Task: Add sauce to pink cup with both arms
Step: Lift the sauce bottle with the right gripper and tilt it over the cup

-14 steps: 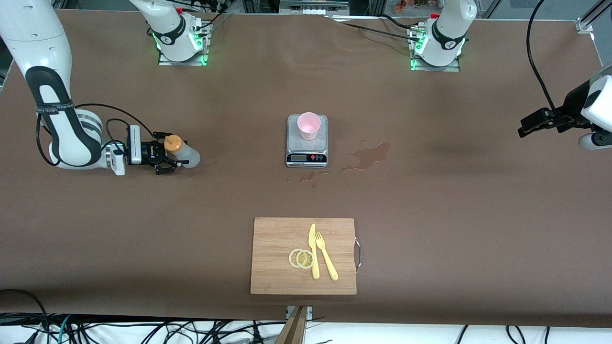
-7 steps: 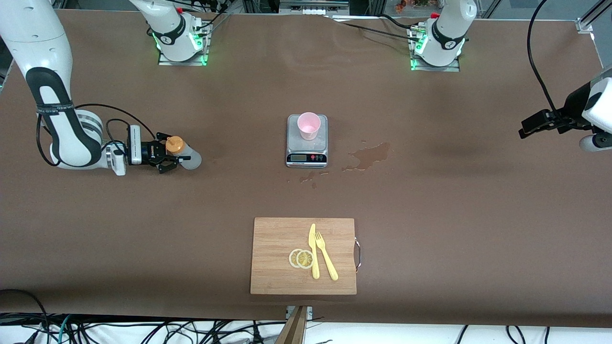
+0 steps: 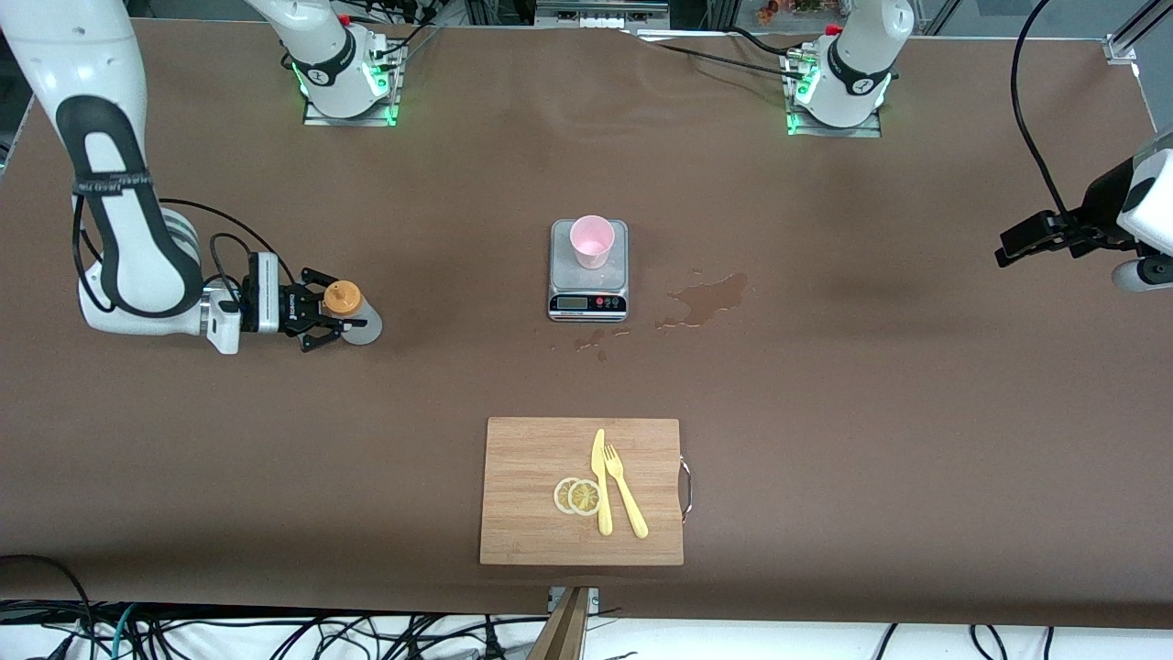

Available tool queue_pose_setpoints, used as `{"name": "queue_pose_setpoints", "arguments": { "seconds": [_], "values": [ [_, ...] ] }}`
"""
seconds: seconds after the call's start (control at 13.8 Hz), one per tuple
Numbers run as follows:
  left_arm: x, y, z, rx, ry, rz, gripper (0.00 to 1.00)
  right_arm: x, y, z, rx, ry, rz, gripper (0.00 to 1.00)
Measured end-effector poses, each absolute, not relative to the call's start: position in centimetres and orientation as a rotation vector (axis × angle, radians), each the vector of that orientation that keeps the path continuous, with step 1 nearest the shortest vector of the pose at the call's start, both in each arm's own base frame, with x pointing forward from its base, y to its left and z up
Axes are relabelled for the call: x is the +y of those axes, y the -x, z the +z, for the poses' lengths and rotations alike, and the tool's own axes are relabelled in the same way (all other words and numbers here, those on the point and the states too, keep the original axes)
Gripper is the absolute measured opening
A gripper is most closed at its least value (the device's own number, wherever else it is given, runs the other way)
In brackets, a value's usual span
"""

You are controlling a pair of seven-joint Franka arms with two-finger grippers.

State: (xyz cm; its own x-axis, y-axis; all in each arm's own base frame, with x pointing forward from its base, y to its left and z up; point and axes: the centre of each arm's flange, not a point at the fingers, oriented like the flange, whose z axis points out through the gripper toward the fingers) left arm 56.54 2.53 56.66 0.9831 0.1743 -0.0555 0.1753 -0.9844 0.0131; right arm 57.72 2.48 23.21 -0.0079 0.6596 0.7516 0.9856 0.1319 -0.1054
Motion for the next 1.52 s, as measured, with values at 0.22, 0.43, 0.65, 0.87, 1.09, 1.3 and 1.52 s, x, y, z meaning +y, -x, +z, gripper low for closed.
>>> {"name": "queue_pose_setpoints", "arguments": {
  "seconds": [0.22,0.43,0.65,0.87,1.09,1.3,1.52],
  "values": [
    [2.5,-56.6,56.6,0.274,-3.11,-0.087,1.0,7.1,-58.3,28.0,-1.813,1.68,-0.522,0.37],
    [2.7,-56.6,56.6,0.278,-3.11,-0.084,1.0,11.1,-58.2,29.3,-1.891,1.719,-0.45,0.37],
    [2.8,-56.6,56.6,0.282,-3.11,-0.084,1.0,14.6,-58.4,30.7,-1.965,1.779,-0.317,0.37],
    [2.9,-56.6,56.7,0.284,-3.11,-0.084,1.0,19.4,-58.5,34.0,-2.051,1.86,-0.205,0.37],
    [2.9,-56.6,56.7,0.284,-3.11,-0.084,1.0,24.0,-57.9,36.2,-2.128,1.933,-0.122,0.37],
    [2.9,-56.6,56.7,0.284,-3.11,-0.084,1.0,27.5,-56.6,36.8,-2.16,1.983,-0.044,0.37],
    [2.9,-56.6,56.6,0.283,-3.11,-0.085,1.0,30.2,-55.1,36.8,-2.191,2.02,0.045,0.37]
  ]
}}
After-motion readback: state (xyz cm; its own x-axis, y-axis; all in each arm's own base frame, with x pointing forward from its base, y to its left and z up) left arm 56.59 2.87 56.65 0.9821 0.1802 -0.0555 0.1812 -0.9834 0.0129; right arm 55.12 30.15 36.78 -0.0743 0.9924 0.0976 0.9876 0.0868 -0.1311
